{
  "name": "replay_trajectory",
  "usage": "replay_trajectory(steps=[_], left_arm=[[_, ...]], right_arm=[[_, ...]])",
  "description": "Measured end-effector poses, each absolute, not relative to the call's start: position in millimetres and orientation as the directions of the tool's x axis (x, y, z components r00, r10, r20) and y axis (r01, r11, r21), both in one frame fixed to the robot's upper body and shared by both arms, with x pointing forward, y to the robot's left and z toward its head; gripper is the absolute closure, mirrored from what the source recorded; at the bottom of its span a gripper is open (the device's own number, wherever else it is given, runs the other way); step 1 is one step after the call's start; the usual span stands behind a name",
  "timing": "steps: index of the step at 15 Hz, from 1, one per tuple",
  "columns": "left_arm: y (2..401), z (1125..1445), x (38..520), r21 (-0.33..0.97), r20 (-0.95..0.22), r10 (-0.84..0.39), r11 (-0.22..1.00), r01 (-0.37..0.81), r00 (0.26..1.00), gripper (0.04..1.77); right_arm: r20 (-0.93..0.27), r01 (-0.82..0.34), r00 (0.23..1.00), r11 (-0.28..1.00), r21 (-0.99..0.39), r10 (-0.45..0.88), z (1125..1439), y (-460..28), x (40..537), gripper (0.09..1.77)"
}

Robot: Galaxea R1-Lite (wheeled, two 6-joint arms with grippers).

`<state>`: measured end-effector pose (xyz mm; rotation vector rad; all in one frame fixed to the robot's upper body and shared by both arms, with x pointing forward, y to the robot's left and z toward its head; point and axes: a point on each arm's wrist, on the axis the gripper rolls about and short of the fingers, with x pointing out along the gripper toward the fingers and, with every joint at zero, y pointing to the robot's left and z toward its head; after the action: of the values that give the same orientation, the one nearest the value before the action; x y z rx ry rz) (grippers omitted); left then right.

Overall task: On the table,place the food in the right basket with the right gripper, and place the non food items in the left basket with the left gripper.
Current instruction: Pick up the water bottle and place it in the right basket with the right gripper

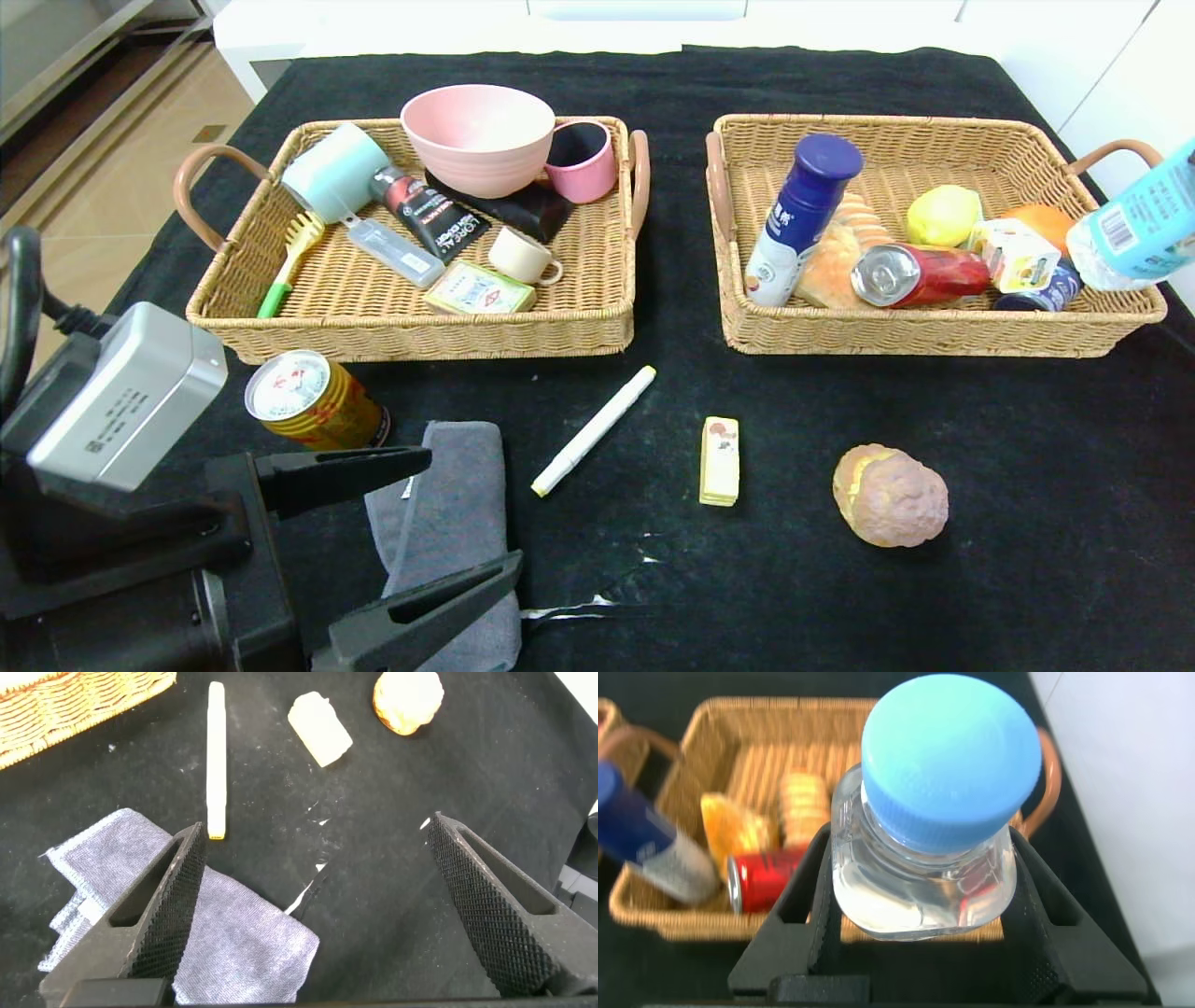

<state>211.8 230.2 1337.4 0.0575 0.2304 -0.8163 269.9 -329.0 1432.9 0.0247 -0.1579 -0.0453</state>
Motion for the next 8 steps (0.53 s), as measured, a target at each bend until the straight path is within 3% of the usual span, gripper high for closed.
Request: replay_trajectory(steps=[8], left_arm=[[230,1336,213,-0.039,-0.232,-0.715,0.684,0.728,0.66,0.09]], right_arm=[[0.252,0.053,0.966,0.998,0.042,-0.062,1452,-328,336,0.84]])
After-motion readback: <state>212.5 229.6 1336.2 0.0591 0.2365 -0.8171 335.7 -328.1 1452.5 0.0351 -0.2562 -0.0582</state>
